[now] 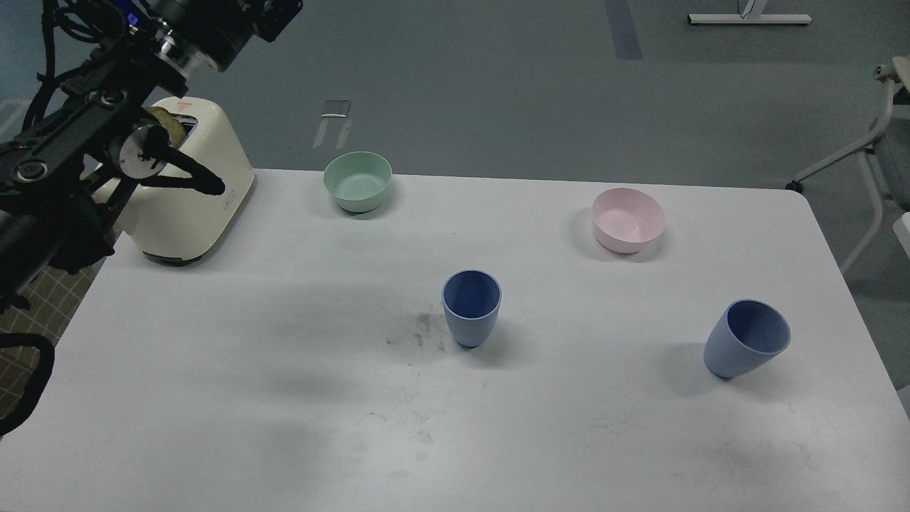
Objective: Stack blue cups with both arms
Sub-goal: 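Release the cup and withdraw the left arm toward the toaster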
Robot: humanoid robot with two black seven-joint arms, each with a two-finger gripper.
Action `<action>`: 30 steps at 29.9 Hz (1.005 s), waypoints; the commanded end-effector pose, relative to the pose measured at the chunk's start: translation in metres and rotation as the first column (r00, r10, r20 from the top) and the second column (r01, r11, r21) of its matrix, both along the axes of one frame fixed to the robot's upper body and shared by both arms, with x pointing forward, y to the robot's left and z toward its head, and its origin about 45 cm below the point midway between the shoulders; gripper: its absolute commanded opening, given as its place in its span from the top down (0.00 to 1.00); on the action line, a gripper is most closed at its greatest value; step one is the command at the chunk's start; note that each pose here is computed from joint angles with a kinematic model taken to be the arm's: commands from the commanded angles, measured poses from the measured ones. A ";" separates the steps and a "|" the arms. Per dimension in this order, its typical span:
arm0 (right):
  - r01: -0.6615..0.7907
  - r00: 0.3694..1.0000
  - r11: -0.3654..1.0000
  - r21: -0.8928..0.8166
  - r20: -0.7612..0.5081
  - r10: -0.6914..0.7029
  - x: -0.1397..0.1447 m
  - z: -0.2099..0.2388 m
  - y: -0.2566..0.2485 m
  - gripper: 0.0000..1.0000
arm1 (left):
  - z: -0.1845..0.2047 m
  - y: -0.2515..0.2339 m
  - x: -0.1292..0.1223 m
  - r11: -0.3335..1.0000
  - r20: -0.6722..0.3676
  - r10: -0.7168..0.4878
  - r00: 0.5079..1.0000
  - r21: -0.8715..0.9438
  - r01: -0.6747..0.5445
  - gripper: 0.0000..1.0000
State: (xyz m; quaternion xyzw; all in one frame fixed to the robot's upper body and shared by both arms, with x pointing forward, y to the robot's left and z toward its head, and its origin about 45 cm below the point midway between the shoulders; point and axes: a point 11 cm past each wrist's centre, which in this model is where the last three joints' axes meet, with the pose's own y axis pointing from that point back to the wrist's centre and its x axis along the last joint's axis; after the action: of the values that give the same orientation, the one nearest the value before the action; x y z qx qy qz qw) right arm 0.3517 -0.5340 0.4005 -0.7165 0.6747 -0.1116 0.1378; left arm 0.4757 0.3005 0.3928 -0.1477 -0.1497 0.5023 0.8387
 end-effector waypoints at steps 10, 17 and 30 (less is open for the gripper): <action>-0.053 0.987 0.954 -0.296 -0.159 0.006 -0.030 -0.001 0.009 0.00 | -0.021 0.012 0.006 0.973 -0.082 0.042 0.996 -0.221 -0.059 0.02; -0.139 0.963 0.770 -0.622 -0.268 -0.042 -0.033 -0.019 0.036 0.00 | -0.035 -0.007 0.007 0.966 -0.106 0.009 0.994 -0.258 -0.036 0.02; -0.319 0.902 0.390 -0.864 -0.403 -0.155 -0.056 -0.076 0.058 0.00 | -0.066 0.006 0.008 0.915 -0.216 0.020 0.976 -0.389 -0.105 0.02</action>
State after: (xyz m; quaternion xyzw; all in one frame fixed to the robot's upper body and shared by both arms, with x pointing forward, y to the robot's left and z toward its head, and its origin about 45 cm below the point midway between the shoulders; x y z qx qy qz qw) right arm 0.3007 -0.4769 0.3410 -0.7206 0.4991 -0.2948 -0.3806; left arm 0.4853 0.3082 0.3416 -0.2530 0.0091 0.5577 0.7905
